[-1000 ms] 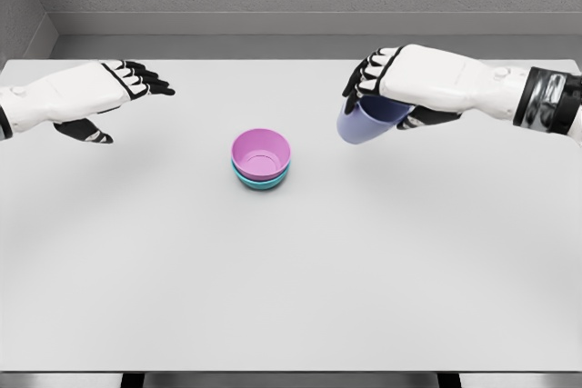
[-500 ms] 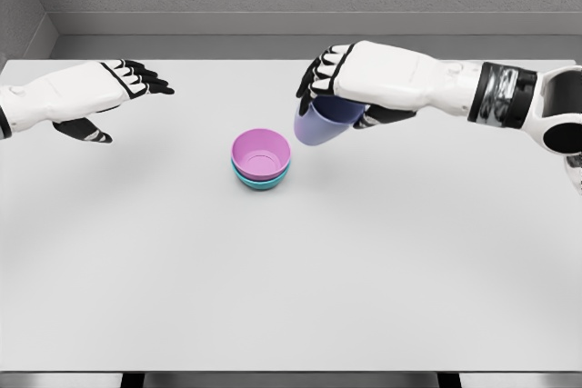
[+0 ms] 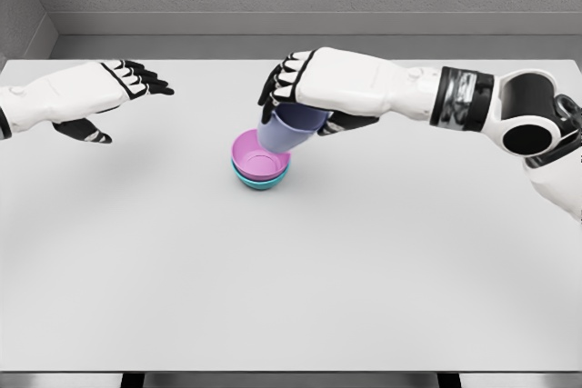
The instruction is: Stacking bowl and cup with both arms
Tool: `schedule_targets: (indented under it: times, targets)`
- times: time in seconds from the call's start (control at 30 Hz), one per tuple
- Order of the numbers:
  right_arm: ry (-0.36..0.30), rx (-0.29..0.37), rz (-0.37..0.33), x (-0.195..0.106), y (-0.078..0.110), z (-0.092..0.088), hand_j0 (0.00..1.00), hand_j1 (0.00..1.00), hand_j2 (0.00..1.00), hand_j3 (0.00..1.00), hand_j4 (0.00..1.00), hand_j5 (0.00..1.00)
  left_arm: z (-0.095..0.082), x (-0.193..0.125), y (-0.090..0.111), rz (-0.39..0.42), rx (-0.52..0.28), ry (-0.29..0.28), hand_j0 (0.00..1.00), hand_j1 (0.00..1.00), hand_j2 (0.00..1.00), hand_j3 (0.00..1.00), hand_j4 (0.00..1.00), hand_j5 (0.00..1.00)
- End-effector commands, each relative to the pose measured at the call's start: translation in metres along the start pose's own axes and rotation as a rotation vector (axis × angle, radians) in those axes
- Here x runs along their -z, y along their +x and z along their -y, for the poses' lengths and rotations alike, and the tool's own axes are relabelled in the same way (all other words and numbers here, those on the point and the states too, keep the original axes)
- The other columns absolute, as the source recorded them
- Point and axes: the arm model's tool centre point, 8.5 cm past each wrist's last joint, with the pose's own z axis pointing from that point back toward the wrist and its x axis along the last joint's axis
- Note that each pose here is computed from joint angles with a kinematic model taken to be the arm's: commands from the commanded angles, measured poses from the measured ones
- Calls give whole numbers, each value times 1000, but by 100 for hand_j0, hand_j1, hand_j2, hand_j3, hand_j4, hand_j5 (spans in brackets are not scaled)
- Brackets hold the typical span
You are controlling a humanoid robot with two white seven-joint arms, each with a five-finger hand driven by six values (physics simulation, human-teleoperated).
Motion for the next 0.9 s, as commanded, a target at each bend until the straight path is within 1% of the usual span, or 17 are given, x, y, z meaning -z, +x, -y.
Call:
schedule_targets:
  times: [0.0, 0.07, 0.13, 0.27, 0.37, 0.57, 0.87]
  targets:
    - [-4, 19, 7, 7, 0, -3, 61, 61, 61, 61, 61, 61, -1, 0, 0, -1, -4, 5, 100, 100, 100, 100, 100, 100]
    - [16, 37, 11, 16, -4, -10, 61, 61, 61, 61, 61, 61, -1, 0, 0, -1, -4, 5, 100, 100, 100, 100, 100, 100]
    - [20, 41, 5, 17, -6, -11, 61, 61, 61, 61, 61, 61, -1, 0, 0, -1, -4, 6, 100, 100, 100, 100, 100, 100]
    - [42, 69, -17, 21, -17, -20, 61, 61, 61, 61, 61, 61, -1, 0, 0, -1, -4, 5, 100, 100, 100, 100, 100, 100]
    - [43, 78, -26, 23, -22, -21, 61, 61, 61, 61, 61, 61, -1, 0, 0, -1, -4, 5, 100, 100, 100, 100, 100, 100]
    - [52, 94, -10, 35, -20, -26, 61, 61, 61, 61, 61, 61, -1, -1, -1, -2, -3, 4, 100, 100, 100, 100, 100, 100]
    - [92, 114, -33, 39, -28, -42, 62, 62, 62, 62, 62, 62, -1, 0, 0, -1, -4, 5, 100, 100, 100, 100, 100, 100]
